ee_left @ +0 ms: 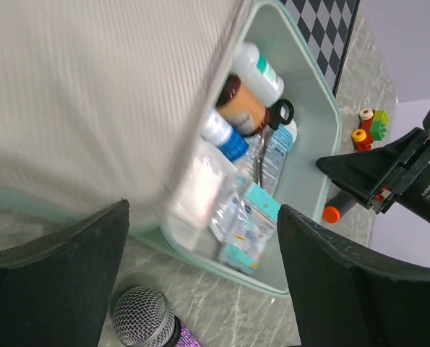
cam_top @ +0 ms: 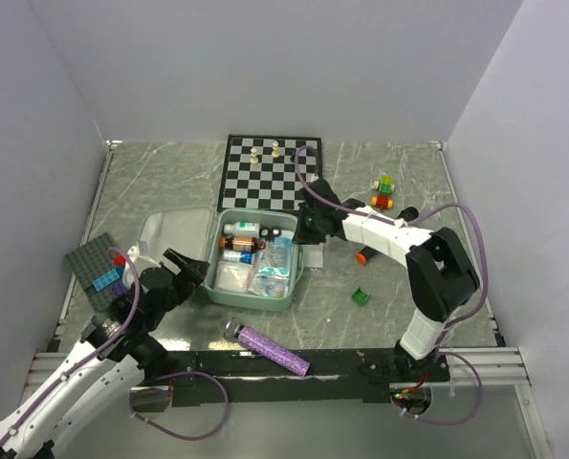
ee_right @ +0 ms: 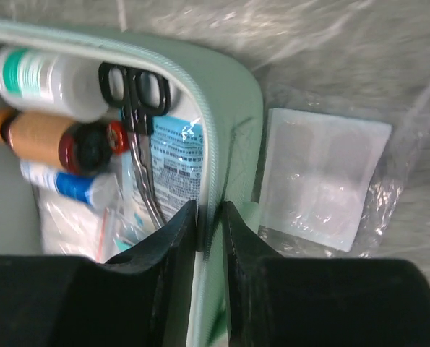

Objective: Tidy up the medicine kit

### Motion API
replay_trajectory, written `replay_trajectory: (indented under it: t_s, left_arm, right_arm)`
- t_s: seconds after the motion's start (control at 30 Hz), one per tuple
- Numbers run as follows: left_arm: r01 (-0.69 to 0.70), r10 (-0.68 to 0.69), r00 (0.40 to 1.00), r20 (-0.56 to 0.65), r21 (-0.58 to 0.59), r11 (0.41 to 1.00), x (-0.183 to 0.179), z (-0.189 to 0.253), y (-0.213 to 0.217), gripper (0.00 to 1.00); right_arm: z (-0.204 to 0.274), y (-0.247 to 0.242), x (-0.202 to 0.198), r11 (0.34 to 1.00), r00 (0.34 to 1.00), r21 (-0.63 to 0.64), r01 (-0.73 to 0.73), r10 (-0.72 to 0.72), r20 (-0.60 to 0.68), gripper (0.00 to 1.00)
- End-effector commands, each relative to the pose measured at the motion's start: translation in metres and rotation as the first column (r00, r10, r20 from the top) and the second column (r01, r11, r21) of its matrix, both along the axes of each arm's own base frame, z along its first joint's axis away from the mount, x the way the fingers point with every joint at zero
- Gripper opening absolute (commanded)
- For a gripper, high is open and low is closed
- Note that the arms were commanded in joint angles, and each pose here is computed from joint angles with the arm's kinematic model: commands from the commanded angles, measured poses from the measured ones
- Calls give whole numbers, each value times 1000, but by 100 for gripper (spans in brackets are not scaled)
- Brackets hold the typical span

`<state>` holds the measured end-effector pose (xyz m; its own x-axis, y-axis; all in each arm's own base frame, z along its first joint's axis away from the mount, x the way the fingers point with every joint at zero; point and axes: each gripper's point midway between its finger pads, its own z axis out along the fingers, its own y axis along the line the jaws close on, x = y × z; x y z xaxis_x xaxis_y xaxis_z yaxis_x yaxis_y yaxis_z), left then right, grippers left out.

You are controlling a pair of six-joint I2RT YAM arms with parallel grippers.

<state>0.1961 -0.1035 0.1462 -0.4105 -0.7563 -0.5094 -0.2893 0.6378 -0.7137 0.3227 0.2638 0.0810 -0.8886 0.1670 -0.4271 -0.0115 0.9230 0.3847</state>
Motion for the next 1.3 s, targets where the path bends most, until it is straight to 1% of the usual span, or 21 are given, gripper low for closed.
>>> replay_trajectory:
  t_s: [0.0,0.27,0.4,0.47,0.57,0.7,0.73,0.77,0.8,0.87,0.93,1.07,1.17,1.27]
  left_arm:
    - [9,-8,1000,21,-44,999,7,5,-9,87]
    - [37,-37,999,-11,-23,999,8,-1,-16,88]
    - [152,-152,988,-2,-14,988,-1,9,-28,91]
    - [214,-214,977,0,-18,977,-6,12,-36,94]
    - [268,-269,962,-55,-22,963,-16,6,-43,97]
    - [294,-298,951,-82,-58,954,-23,6,-49,99]
    - [290,-297,951,-90,-79,954,-24,3,-51,99]
    - [297,-308,945,-105,-110,948,-27,-1,-56,97]
    - [306,-325,938,-118,-158,939,-30,-5,-62,96]
    - [290,-322,935,-150,-202,935,-34,-17,-65,96]
    - [261,-303,940,-157,-242,934,-37,-28,-64,96]
    - [224,-266,962,-63,-379,898,-39,-23,-64,96]
    - [143,-192,979,-73,-430,892,-38,-38,-55,96]
    - [75,-86,996,-4,-442,894,-24,-35,-41,96]
  right_arm:
    - [-11,-52,-2,989,1000,-144,30,-28,11,21]
    - [-13,-82,-12,988,997,-135,71,-69,17,21]
    - [-14,-82,-16,990,998,-124,64,-63,16,22]
    - [-13,-80,-15,991,998,-116,61,-59,18,23]
    - [-13,-79,-12,992,998,-113,58,-56,23,24]
    - [-12,-73,-11,995,999,-91,43,-42,17,25]
    - [-11,-72,-10,995,999,-89,41,-40,19,25]
    - [-11,-72,-10,995,999,-89,39,-38,19,25]
    - [-10,-71,-9,995,999,-89,37,-35,21,25]
    - [-10,-70,-7,996,999,-87,32,-30,22,25]
    - [-11,-68,-7,996,999,-80,28,-26,21,25]
    - [-13,-67,-11,998,1000,-66,19,-18,19,25]
    - [-15,-68,-13,998,1000,-66,18,-16,22,25]
    - [-16,-68,-14,998,1000,-57,18,-17,22,25]
